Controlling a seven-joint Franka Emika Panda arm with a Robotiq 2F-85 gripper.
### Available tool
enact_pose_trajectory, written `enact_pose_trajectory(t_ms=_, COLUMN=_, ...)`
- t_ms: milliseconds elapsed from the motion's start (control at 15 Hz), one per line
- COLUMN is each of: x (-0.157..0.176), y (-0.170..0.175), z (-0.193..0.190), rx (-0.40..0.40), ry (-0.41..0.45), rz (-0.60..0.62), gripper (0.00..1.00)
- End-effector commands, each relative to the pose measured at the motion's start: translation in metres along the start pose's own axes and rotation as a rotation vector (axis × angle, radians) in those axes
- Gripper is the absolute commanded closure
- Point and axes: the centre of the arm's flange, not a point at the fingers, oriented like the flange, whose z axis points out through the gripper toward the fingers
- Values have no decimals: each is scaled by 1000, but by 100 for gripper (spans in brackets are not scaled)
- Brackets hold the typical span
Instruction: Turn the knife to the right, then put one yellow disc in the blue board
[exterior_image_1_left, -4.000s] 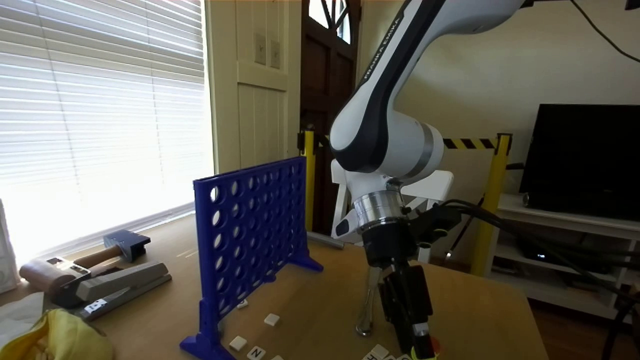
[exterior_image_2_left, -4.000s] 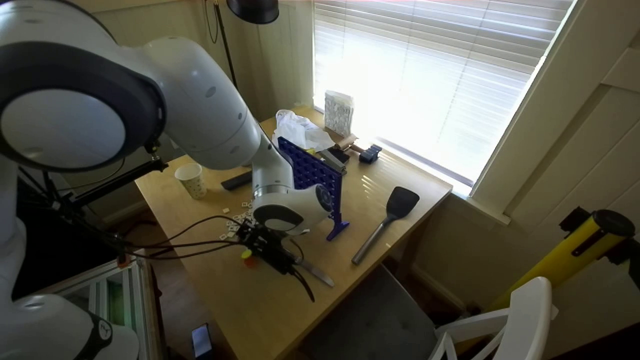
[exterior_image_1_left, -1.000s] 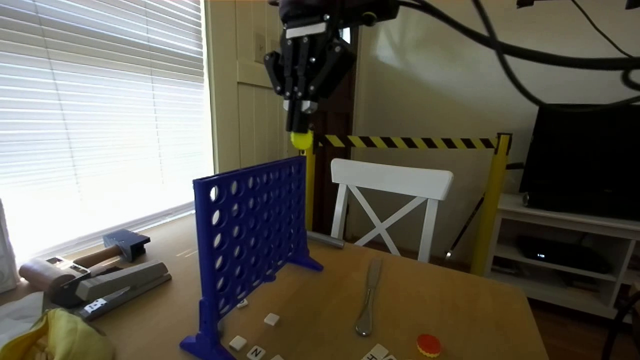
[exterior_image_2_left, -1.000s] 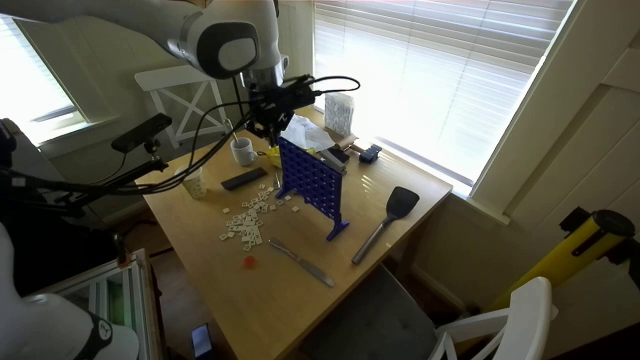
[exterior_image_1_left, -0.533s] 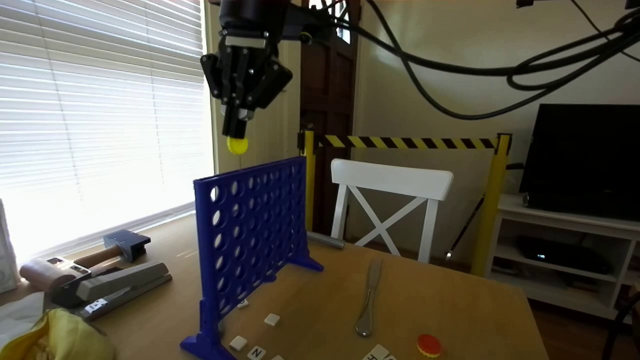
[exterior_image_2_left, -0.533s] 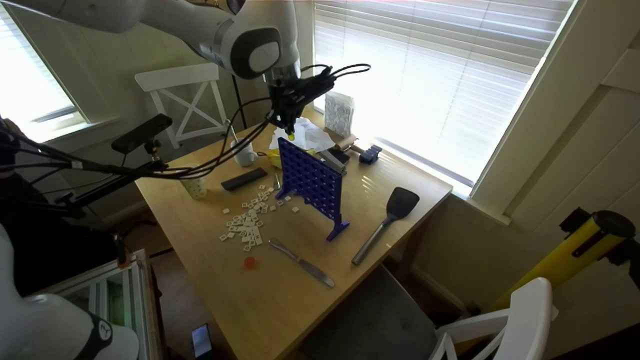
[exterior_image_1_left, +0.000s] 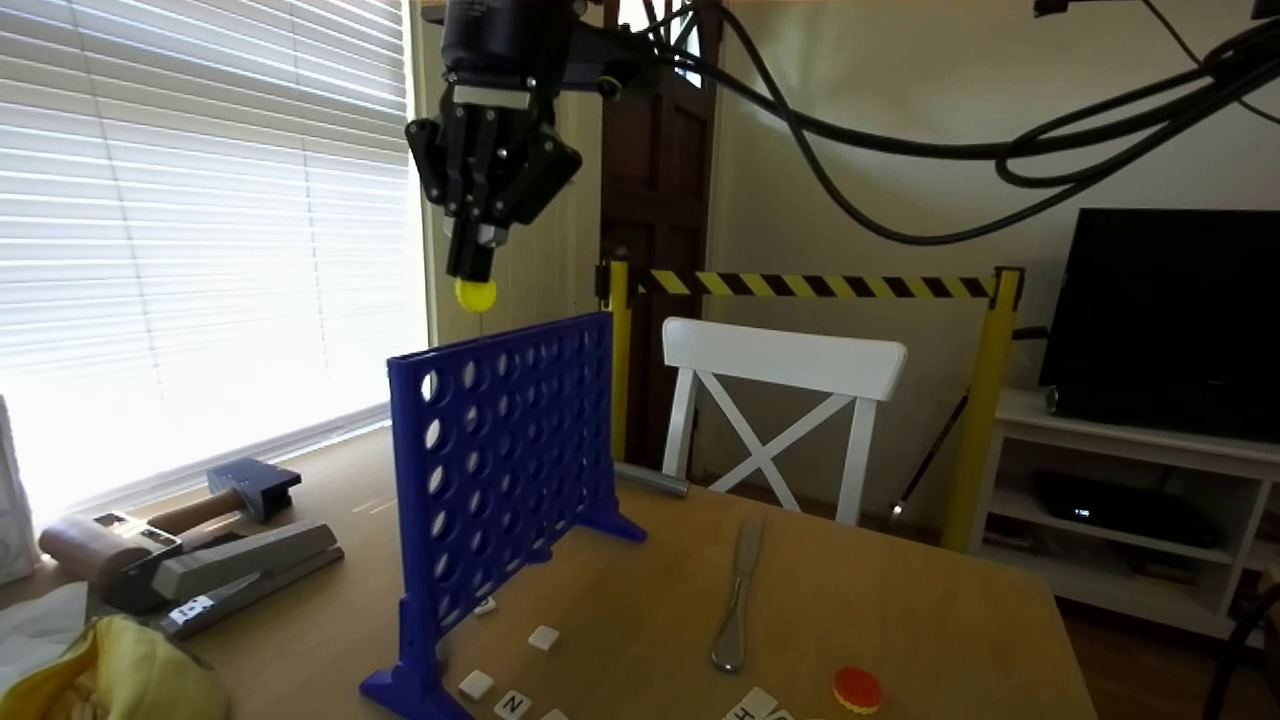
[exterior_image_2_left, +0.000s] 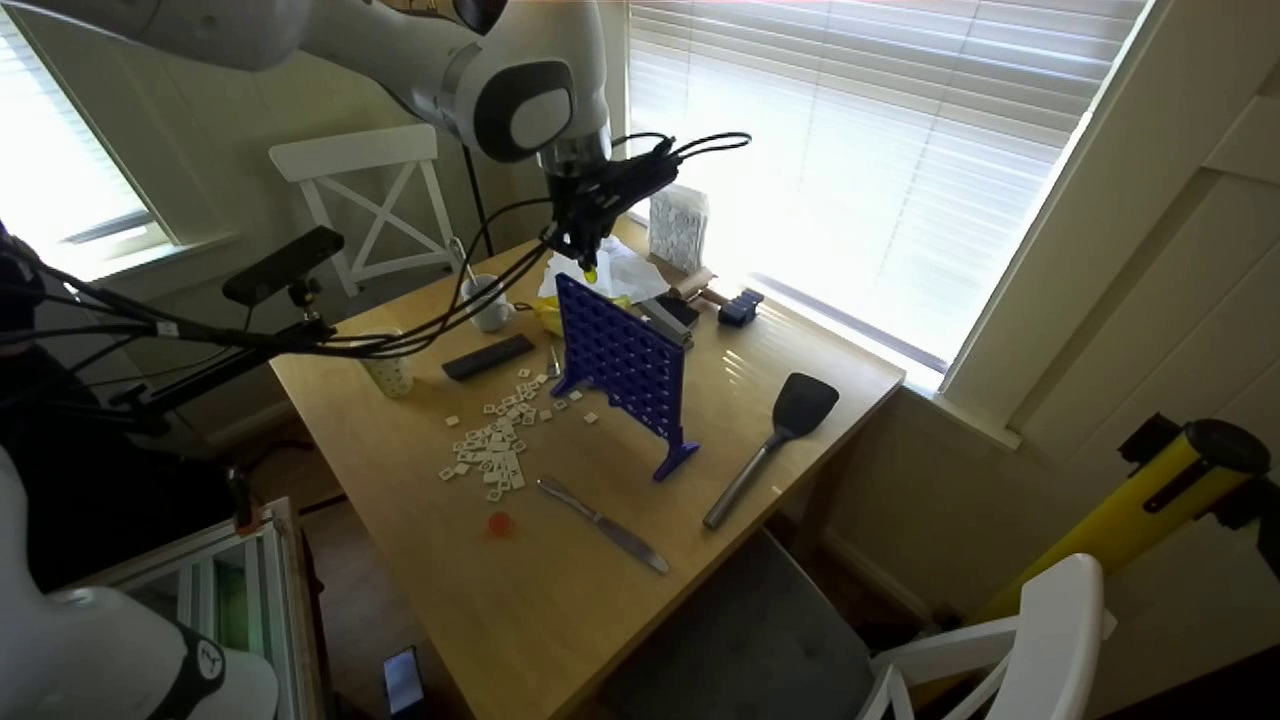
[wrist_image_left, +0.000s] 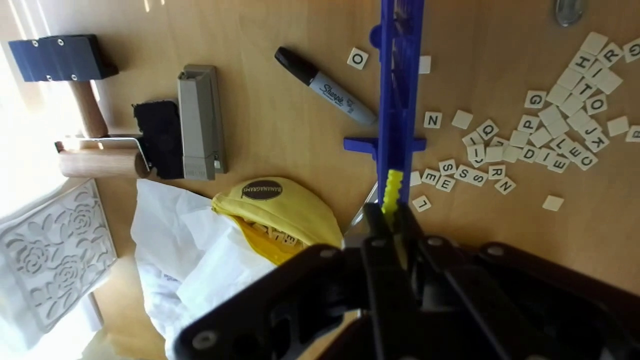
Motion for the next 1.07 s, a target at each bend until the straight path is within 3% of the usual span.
enact_pose_trajectory(t_ms=0, x=-17, y=4, z=-1, rx=-19, ry=-38, rz=19, gripper=98)
enact_pose_trajectory(t_ms=1000, x=-37, y=1, z=9, rx=27, ry=-77, rz=5, gripper=98)
